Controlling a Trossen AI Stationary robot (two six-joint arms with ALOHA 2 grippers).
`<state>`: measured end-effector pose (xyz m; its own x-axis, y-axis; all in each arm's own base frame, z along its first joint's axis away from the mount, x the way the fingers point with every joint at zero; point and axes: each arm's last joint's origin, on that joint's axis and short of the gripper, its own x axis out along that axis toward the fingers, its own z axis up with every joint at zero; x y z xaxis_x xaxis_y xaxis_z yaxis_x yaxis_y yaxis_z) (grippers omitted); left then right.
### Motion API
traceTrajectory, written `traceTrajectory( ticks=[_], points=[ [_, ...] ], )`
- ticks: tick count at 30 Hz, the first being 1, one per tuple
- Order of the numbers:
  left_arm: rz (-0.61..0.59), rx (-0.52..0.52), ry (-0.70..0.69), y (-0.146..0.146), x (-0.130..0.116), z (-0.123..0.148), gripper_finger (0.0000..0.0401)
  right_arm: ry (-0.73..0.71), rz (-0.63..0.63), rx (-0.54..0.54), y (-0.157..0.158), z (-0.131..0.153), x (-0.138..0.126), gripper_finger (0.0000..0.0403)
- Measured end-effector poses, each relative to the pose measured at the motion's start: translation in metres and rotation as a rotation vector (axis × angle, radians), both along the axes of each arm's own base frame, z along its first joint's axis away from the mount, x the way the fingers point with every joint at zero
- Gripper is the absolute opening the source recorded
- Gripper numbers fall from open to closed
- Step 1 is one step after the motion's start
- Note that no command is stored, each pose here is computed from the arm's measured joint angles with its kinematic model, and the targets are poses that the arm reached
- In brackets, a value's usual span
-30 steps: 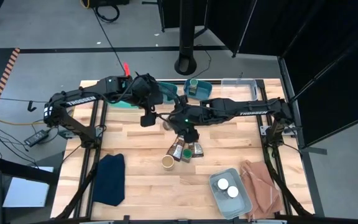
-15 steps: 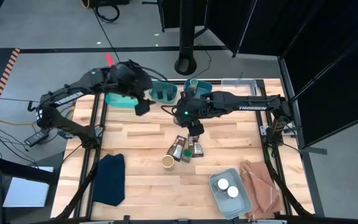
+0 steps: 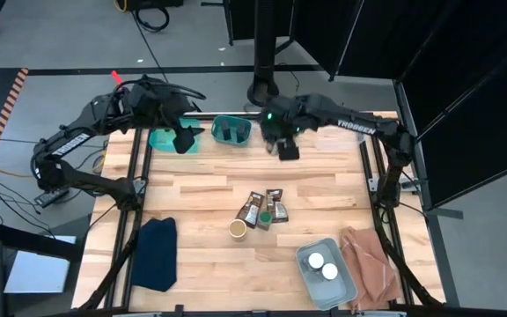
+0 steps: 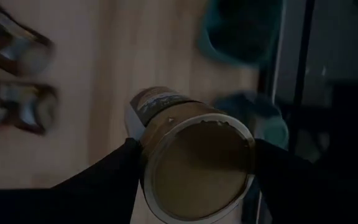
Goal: Sort spices by type
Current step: Put the top brown seasoning bottle into the transparent bin
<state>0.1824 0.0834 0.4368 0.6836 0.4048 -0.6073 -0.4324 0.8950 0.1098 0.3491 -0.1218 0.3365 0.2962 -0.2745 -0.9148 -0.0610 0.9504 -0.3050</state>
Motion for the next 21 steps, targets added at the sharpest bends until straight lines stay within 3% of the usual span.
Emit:
traceTrajectory(
  ticks=[6, 10, 16, 21],
  points=[
    [0.038, -0.024, 0.003, -0.002, -0.006, -0.007, 0.0342, 0.074, -0.126, 0.037, -0.047, -0.002, -0.029, 0.0281],
    [0.050, -0.031, 0.015, -0.002, -0.005, -0.012, 0.0342, 0.042, -0.225, 0.064, -0.076, 0.003, -0.050, 0.0281],
    [0.054, -0.032, 0.017, 0.000, -0.001, -0.019, 0.0342, -0.006, -0.372, 0.039, -0.098, 0.022, -0.106, 0.0283],
    [0.055, -0.006, -0.043, 0.003, 0.005, -0.018, 0.0342, 0.057, -0.514, -0.008, -0.107, 0.009, -0.148, 0.0286]
  ],
)
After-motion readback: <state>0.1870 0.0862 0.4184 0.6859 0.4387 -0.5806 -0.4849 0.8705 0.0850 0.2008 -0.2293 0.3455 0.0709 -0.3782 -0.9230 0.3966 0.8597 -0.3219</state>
